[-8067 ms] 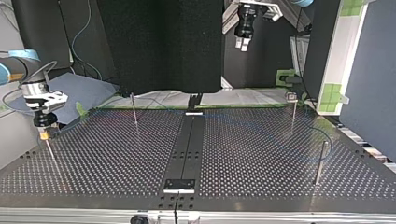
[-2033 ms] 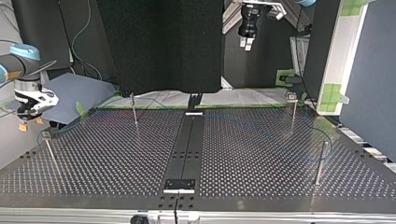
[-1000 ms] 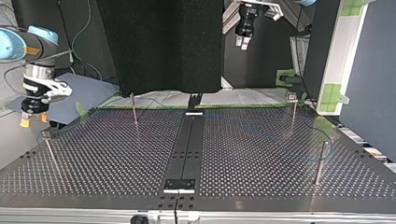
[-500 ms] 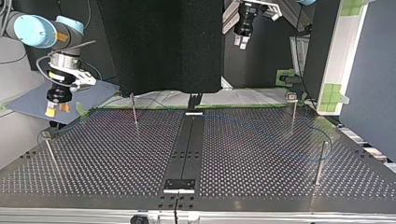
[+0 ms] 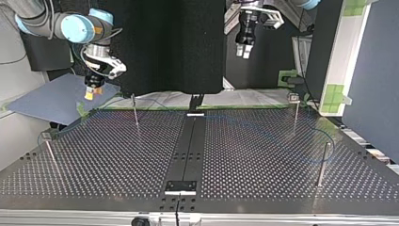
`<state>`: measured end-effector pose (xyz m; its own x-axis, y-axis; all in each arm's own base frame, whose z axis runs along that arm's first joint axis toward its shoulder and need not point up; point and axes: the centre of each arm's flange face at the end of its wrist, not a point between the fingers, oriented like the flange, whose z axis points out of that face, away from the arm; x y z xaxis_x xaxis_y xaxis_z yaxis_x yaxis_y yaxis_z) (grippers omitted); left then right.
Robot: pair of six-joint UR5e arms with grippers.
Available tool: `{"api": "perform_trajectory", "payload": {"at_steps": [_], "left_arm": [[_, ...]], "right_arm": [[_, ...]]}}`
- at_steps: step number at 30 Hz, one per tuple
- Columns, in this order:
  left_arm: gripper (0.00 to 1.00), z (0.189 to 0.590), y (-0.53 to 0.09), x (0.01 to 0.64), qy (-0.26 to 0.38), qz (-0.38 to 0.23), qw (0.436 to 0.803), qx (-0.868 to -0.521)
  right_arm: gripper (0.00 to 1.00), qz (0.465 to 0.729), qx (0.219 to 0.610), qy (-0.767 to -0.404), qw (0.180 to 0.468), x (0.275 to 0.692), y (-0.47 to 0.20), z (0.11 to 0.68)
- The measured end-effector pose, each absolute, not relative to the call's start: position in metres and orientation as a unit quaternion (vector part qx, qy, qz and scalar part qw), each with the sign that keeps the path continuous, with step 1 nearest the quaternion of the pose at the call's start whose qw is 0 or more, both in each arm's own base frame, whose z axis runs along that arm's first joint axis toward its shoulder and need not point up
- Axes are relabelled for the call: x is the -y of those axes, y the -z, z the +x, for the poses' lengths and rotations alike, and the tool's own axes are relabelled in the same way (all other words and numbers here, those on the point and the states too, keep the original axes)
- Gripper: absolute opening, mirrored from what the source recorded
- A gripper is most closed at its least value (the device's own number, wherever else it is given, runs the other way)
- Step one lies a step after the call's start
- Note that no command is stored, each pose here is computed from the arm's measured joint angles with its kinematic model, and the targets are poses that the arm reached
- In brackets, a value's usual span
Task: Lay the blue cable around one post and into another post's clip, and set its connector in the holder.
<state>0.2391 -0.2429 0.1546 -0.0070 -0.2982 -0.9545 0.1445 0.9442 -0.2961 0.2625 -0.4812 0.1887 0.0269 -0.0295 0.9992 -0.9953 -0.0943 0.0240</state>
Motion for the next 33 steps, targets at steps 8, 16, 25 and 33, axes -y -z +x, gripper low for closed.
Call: {"api": "perform_trajectory", "payload": {"at_steps": [8, 16, 25, 33], "left_arm": [[0.98, 0.248, -0.16, 0.242, 0.122, -0.049, 0.712, -0.689], [0.98, 0.249, -0.157, 0.238, 0.102, -0.04, 0.703, -0.703], [0.98, 0.25, -0.153, 0.232, 0.086, -0.039, 0.692, -0.716], [0.98, 0.25, -0.151, 0.228, 0.075, -0.038, 0.686, -0.723]], "right_arm": [[1.0, 0.551, 0.484, -0.494, 0.466, 0.476, -0.167, 0.293], [1.0, 0.549, 0.482, -0.496, 0.469, 0.47, -0.179, 0.329], [1.0, 0.562, 0.474, -0.498, 0.46, 0.449, -0.186, 0.364], [1.0, 0.574, 0.48, -0.488, 0.45, 0.425, -0.164, 0.387]]}}
